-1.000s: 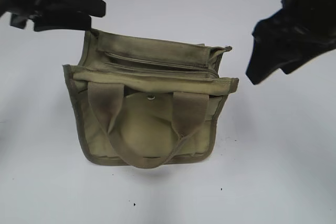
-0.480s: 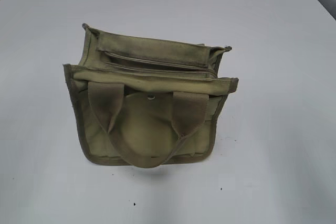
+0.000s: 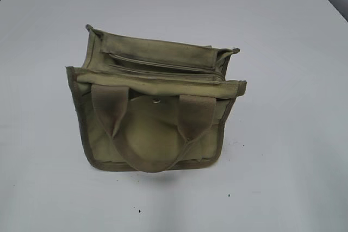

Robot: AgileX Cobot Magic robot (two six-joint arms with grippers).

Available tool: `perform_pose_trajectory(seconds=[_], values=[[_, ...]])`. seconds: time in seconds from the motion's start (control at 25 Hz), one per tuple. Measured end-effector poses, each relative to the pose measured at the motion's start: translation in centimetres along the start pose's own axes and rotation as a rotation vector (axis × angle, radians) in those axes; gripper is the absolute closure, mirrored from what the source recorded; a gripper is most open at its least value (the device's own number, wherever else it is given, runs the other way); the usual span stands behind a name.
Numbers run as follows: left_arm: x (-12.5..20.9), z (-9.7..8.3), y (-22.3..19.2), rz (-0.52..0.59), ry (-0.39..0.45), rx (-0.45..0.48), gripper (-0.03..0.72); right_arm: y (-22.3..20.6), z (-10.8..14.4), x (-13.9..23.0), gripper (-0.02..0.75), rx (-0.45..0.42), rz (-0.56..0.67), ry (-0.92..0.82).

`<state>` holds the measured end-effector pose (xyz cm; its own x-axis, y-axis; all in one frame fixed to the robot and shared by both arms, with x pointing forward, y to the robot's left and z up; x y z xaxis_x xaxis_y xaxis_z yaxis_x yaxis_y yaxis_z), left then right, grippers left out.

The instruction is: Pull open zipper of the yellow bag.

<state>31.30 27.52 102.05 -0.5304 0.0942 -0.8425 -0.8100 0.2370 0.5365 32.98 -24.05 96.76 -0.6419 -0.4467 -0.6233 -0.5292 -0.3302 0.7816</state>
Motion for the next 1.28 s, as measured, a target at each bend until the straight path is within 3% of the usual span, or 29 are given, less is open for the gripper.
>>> perform_pose_trajectory(seconds=[0.2, 1.28], values=[[0.57, 0.05, 0.36, -0.109, -0.003, 0.000, 0.255, 0.24, 0.01, -0.08, 0.176, 0.005, -0.022, 0.002], [0.48, 0.06, 0.30, -0.115, -0.003, 0.000, 0.255, 0.23, 0.33, -0.22, 0.176, -0.013, -0.030, -0.008]])
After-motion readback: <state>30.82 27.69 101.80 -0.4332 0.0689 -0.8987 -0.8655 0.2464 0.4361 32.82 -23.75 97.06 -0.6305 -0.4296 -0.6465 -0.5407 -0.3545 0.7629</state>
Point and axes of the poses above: a point on each arm's last joint axis where the gripper is mounted, y pointing back along that axis away from the gripper, z along the wrist's bending axis when the last joint is at zero, x = y × z, the point moved 9 cm from there along -y, pointing out along that axis toward the gripper, and after that the axes turned 5 degrees about y, right-handed, at the moved point
